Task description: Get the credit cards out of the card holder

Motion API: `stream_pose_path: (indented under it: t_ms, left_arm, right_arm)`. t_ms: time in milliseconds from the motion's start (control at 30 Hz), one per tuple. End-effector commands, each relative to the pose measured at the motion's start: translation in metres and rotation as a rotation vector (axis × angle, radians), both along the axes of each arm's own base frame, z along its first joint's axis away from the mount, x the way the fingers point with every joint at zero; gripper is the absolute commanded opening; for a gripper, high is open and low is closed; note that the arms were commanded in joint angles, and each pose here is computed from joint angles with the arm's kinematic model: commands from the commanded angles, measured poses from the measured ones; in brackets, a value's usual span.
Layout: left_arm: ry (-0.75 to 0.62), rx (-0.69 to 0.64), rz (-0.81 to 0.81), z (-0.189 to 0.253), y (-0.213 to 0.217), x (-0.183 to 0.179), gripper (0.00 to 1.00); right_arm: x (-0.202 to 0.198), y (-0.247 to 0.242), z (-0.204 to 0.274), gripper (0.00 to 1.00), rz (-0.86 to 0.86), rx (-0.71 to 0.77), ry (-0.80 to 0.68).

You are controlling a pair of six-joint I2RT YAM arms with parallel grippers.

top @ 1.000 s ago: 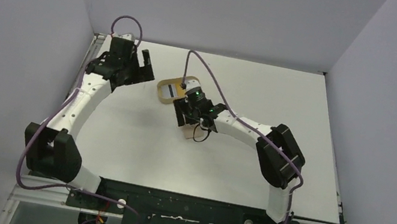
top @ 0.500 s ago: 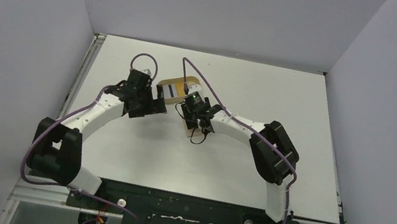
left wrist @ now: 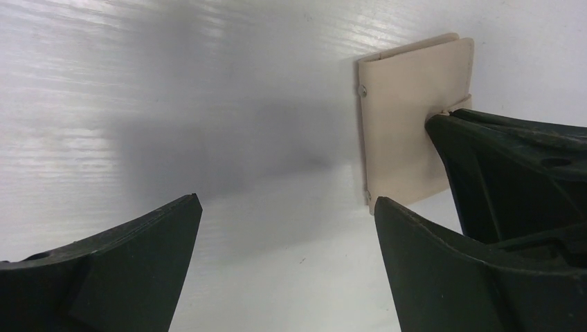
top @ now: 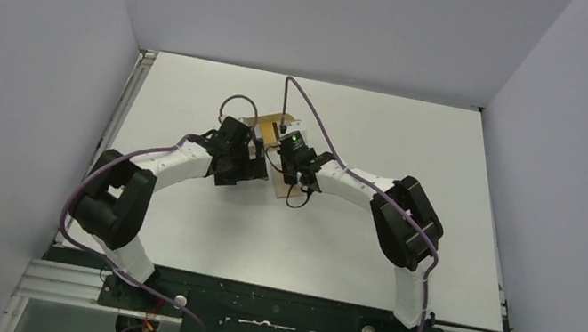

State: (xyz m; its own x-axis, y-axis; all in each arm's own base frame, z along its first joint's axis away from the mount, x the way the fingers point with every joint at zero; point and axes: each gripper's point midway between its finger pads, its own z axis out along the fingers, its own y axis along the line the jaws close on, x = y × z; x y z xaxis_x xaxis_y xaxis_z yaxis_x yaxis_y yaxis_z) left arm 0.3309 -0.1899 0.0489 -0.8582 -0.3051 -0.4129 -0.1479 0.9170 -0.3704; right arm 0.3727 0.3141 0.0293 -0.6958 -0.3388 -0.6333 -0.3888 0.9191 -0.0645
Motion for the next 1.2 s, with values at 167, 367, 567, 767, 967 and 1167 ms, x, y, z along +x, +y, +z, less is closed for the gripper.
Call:
stream_pose_path:
  t_ms: [167, 367, 567, 767, 967, 1167]
  left_arm:
    - [-0.078, -0.087, 0.009, -0.001, -0.046, 0.027, 0.97]
    - [-0.066, -0.103, 0.019, -0.013, -0.063, 0.039, 0.97]
    - [-0.031, -0.087, 0.023, -0.032, -0.064, 0.039, 0.77]
    - [-0.043, -0.114, 0.029, -0.036, -0.067, 0.04, 0.44]
    - [-0.065, -0.182, 0.002, -0.032, -0.083, 0.04, 0.39]
    - [-0.07, -0.179, -0.026, -0.032, -0.089, 0.035, 0.48]
  right_arm:
    - [-0.014, -0.024, -0.04, 0.0, -0.076, 0.212, 0.177]
    - [-0.01, -0.01, -0.008, 0.0, -0.056, 0.575, 0.236]
    - [-0.007, -0.01, 0.023, 0.0, -0.079, 0.803, 0.244]
    - [-0.006, -0.016, 0.046, 0.0, -0.1, 0.934, 0.231]
    - [-0.009, -0.009, 0.075, 0.0, -0.05, 1.051, 0.221]
    - [-0.013, -0.003, 0.094, 0.0, 0.012, 1.138, 0.229]
